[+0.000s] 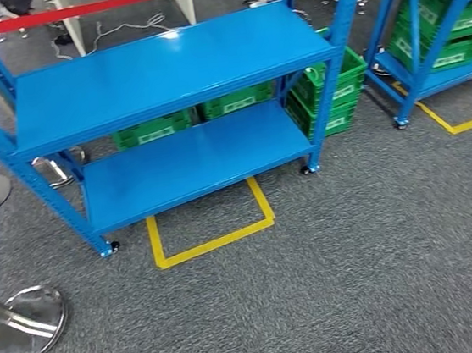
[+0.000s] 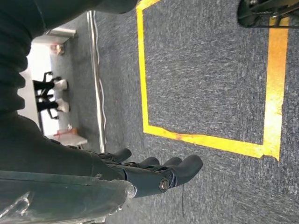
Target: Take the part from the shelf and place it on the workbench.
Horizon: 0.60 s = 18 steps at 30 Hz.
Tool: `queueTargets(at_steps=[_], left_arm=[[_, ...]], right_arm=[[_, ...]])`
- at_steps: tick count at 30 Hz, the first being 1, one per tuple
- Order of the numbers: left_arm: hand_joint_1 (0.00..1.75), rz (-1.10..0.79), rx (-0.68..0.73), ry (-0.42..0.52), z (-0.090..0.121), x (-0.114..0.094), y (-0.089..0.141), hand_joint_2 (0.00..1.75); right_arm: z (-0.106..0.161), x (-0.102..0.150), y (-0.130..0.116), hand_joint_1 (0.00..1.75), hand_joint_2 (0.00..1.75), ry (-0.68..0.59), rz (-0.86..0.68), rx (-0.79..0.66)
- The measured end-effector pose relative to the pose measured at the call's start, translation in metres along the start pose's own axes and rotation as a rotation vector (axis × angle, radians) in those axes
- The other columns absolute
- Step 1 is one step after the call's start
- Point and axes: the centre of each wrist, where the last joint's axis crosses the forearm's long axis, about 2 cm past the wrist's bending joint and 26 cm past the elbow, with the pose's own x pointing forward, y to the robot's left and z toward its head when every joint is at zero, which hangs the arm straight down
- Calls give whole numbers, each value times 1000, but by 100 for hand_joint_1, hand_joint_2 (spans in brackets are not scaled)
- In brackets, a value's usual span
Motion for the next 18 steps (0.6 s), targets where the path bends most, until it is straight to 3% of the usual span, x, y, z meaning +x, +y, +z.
queueTargets(at_steps=[18], left_arm=[[0,0,3,5,-1,-3,1,0]], right_arm=[[0,0,-1,0,175,-5,-1,-2]])
